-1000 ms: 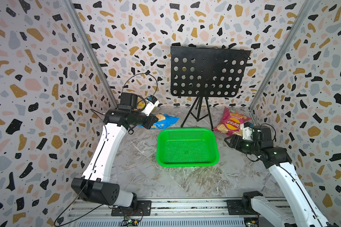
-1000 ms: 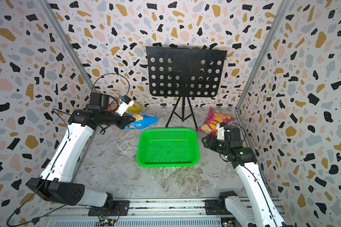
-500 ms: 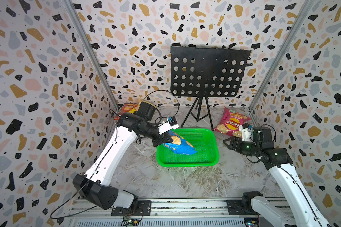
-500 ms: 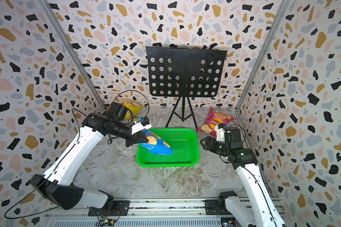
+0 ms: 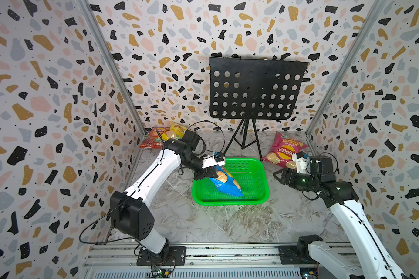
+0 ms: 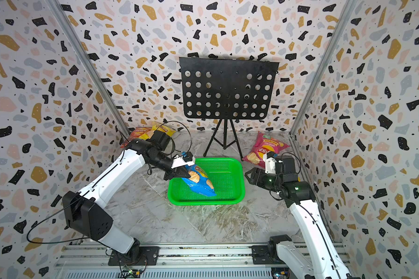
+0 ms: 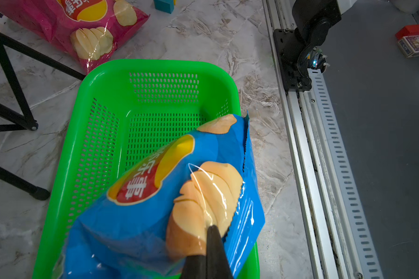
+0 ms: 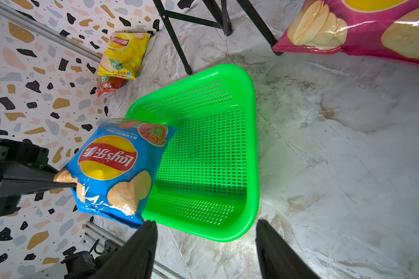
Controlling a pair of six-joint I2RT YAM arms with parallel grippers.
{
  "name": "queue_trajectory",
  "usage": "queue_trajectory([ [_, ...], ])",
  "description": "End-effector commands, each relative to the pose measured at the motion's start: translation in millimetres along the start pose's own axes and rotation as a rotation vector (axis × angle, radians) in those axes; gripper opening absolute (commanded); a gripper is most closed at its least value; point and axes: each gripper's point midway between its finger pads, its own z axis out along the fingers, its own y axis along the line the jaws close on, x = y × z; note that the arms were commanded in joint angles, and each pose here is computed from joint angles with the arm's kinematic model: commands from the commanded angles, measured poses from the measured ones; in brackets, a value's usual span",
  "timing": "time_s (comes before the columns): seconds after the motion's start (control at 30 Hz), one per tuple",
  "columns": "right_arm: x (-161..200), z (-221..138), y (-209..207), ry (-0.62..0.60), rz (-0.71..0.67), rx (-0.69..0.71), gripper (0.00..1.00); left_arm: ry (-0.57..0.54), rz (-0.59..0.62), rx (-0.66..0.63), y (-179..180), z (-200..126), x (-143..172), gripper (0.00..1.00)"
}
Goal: Put the potato chips into the basket
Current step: Place the potato chip in the basket.
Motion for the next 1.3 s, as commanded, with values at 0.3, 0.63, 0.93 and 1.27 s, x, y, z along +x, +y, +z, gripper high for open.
queue_trajectory([
  [0.3,3.8,8.0,5.6,0.037,-0.006,-0.048,0.68,0.108,0.116,-0.093,10.9,18.6,41.2,0.49],
  [0.63,9.0,22.6,25.4,0.097,-0.030,-0.091,0.62,0.023,-0.070,-0.326,-1.0,-72.5,10.0,1.00],
  [0.93,35.5,83.7,82.7,0.245,-0.259,-0.028,0.58,-0.069,-0.684,-0.567,30.1,-111.3,82.7,1.00],
  [1.27,42.5,154.3,136.1,0.327,-0.433,0.056,0.60,0.003,-0.990,-0.777,23.9,-118.4,177.5,1.00],
])
